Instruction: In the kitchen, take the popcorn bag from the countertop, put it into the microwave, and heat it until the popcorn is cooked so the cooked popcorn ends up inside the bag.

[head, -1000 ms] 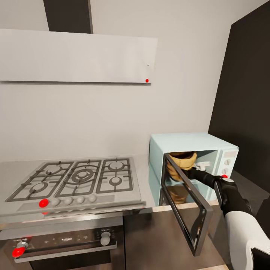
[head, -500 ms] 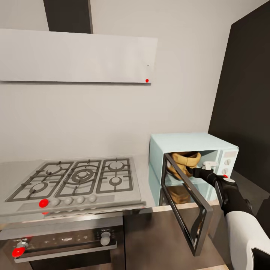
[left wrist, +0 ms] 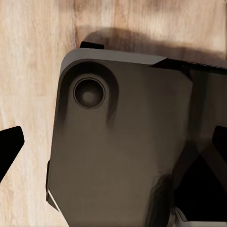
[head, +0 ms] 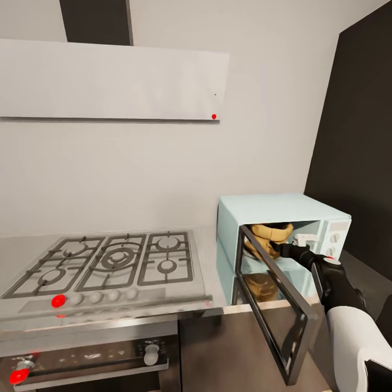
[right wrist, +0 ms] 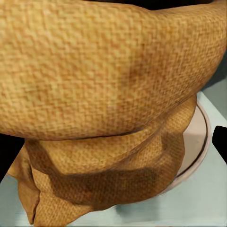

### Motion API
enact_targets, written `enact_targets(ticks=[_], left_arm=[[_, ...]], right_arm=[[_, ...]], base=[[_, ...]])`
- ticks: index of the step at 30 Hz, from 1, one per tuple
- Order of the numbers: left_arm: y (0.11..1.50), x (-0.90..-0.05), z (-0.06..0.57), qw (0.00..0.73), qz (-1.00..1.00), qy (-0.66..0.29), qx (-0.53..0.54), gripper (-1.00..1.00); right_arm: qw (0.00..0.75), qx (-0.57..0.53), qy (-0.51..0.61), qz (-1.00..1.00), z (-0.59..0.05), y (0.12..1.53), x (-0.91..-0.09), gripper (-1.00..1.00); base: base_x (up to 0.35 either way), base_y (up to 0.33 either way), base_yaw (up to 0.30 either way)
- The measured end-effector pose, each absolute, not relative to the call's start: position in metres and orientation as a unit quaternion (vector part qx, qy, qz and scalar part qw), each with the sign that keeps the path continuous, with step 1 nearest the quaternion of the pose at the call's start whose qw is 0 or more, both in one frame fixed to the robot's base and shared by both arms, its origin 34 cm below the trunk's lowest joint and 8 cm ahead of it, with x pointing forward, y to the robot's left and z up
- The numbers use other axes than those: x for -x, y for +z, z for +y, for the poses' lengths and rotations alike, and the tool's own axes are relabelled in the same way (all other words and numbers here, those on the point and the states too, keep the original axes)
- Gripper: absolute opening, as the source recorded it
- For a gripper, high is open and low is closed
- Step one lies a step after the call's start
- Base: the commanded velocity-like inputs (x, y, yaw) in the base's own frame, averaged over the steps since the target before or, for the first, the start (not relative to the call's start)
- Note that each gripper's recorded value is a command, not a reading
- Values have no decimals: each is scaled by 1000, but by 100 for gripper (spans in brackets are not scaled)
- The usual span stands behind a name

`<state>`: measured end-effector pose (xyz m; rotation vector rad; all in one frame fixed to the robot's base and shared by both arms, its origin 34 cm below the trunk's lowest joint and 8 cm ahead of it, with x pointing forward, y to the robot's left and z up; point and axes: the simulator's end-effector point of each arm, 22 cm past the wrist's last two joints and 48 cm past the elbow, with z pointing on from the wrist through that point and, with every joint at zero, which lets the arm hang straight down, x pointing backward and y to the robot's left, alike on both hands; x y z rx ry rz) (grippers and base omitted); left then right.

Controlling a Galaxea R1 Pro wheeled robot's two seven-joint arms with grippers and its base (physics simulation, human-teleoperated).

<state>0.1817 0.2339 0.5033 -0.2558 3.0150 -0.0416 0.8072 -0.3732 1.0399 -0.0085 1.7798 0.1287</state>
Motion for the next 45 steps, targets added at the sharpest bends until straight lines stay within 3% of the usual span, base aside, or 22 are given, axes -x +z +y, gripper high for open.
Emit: enact_targets(ticks=[18, 45], left_arm=[[503, -183, 234, 59, 995, -14, 84, 100], [503, -182, 234, 58, 995, -12, 85, 100]], right_arm=[[628, 3, 55, 777, -374, 1040, -807, 100], [624, 9, 49, 780, -380, 1038, -806, 100]], base=[[34, 0, 0], [-318, 0, 0]])
